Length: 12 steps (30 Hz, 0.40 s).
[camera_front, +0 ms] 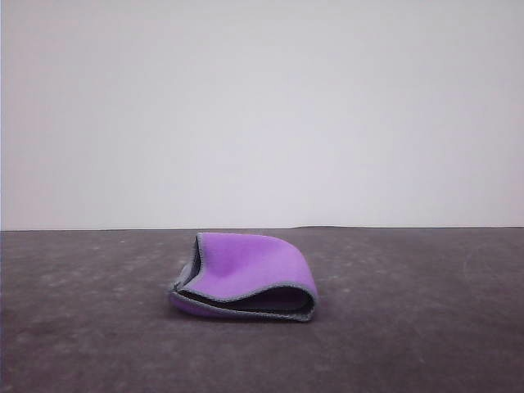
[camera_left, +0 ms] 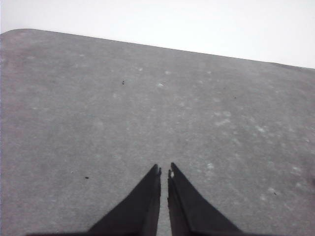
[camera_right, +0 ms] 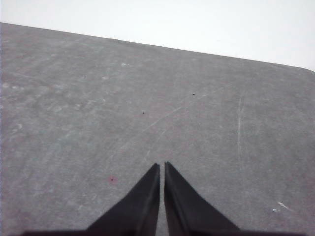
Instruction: Fold clothes
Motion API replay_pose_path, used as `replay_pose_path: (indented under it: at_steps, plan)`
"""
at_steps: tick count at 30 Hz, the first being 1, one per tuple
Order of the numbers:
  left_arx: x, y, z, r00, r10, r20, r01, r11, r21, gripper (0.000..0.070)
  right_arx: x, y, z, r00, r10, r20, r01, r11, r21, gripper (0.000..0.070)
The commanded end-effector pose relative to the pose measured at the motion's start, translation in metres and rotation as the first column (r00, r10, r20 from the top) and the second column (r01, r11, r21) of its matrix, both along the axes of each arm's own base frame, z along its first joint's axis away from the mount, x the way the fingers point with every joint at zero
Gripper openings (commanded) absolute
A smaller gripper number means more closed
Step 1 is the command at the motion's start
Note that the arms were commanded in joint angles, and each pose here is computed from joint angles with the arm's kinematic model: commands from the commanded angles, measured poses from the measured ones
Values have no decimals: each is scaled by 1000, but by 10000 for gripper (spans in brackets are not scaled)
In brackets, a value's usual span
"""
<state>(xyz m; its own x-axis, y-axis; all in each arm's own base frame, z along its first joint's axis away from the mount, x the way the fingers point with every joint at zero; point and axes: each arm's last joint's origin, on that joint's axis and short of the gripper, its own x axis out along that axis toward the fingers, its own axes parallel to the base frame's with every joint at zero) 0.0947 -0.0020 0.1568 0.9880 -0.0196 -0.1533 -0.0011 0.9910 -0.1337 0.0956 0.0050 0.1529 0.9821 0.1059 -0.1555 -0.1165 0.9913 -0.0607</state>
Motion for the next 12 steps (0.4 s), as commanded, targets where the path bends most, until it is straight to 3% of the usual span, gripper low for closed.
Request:
replay_pose_path:
  at_steps: [1,12]
  plan:
    - [1,0,-7,1000,5,-23,-5,1000,-7,16,0,0,0,1000,-1,8,1,1000,11,10]
    - [1,0,-7,1000,5,-23,-5,1000,-7,16,0,0,0,1000,-1,8,1,1000,11,10]
